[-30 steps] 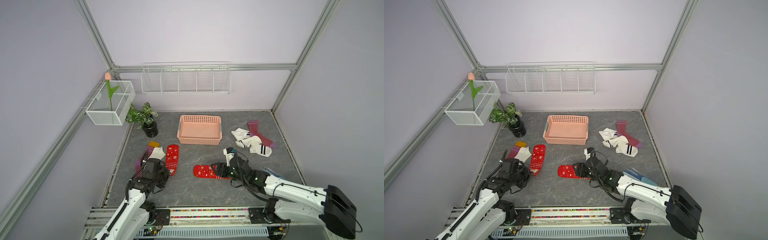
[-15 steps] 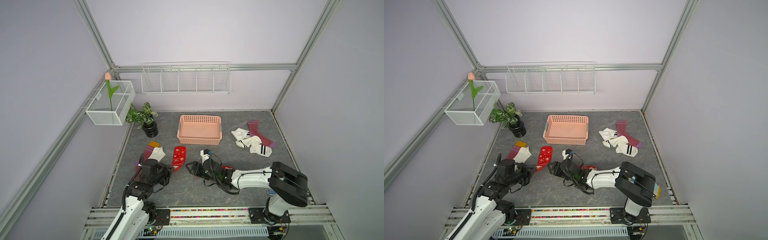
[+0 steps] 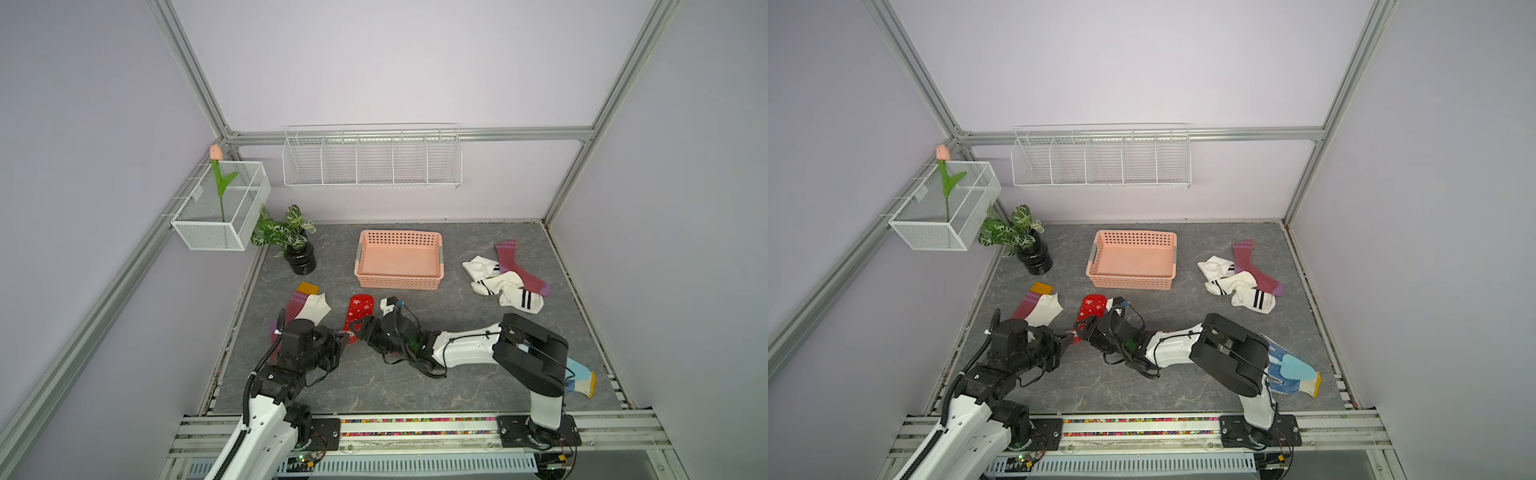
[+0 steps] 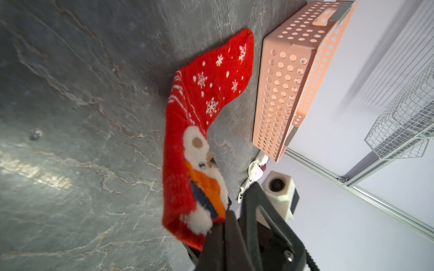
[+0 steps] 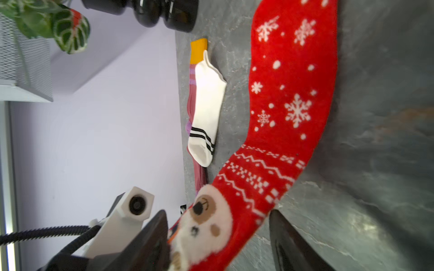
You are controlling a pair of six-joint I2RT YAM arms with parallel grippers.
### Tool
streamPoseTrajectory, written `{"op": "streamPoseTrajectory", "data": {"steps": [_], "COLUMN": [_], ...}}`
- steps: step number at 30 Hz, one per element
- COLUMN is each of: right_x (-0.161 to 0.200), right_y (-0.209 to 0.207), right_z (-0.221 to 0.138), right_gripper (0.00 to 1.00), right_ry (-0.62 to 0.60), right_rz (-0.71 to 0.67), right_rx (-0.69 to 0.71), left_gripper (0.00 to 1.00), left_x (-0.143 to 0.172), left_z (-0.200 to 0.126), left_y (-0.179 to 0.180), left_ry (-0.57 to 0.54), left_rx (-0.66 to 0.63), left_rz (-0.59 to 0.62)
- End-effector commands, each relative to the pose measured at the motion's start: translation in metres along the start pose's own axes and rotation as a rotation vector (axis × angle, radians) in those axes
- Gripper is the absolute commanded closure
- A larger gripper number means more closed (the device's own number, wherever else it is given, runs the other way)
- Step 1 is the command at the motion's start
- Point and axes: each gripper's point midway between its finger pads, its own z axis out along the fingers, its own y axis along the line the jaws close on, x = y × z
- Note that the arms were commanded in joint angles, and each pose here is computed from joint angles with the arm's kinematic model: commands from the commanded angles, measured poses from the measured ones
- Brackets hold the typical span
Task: Place the socks together as a pair
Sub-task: Pick up the sock from the center of the board.
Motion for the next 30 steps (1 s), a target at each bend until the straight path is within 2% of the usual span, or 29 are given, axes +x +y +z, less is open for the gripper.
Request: {"op": "streamPoseTrajectory", "data": {"steps": [1,4,9,13,14,15,16,17,19,20,22,25,30], "right_x": [0.01,0.01,0.004,0.001,-0.002,-0.002,-0.006,-0.008,-0.015,-0.018,-0.022,-0.029,-0.05], "right_y": [-0.007,-0.007,0.0,0.007,0.008,0.009,0.009,0.008,0.006,0.006,0.004,0.001,-0.018], "right_z": [0.003,0.004,0.008,0.013,0.014,0.015,0.014,0.013,0.009,0.005,-0.001,-0.015,-0.048], "right_gripper": [0.3,0.3,0.36,0.61,0.72,0.79,0.87,0.91,0.93,0.93,0.93,0.93,0.93], "right_ry": [0.041,0.043,0.038,0.051,0.052,0.057,0.06,0.069,0.085,0.102,0.137,0.233,0.327], "right_rz": [0.183,0.202,0.2,0.181,0.171,0.157,0.142,0.122,0.061,0.027,-0.037,-0.142,-0.263], "right_rx": [0.033,0.035,0.02,-0.005,-0.007,-0.009,-0.008,-0.005,-0.005,-0.006,0.0,0.014,0.079], "left_gripper": [1.0,1.0,1.0,1.0,0.91,0.76,0.54,0.39,0.17,0.11,0.07,0.06,0.06], "left_x": [0.003,-0.001,0.002,0.004,0.005,0.005,0.006,0.007,0.007,0.006,0.003,-0.005,-0.013], "left_z": [-0.005,-0.01,-0.014,-0.016,-0.016,-0.016,-0.017,-0.018,-0.021,-0.024,-0.031,-0.038,-0.026], "left_y": [-0.007,-0.006,-0.007,-0.005,-0.006,-0.008,-0.012,-0.015,-0.023,-0.028,-0.037,-0.045,-0.058], "left_ry": [0.006,-0.022,-0.018,-0.01,-0.009,-0.008,-0.005,-0.005,-0.014,-0.024,-0.054,-0.109,-0.125], "left_rx": [0.021,0.023,0.059,0.06,0.057,0.062,0.065,0.061,0.045,0.029,-0.014,-0.091,-0.097], "left_rz": [-0.024,-0.018,-0.019,-0.024,-0.02,-0.004,0.028,0.059,0.133,0.18,0.264,0.365,0.429]}}
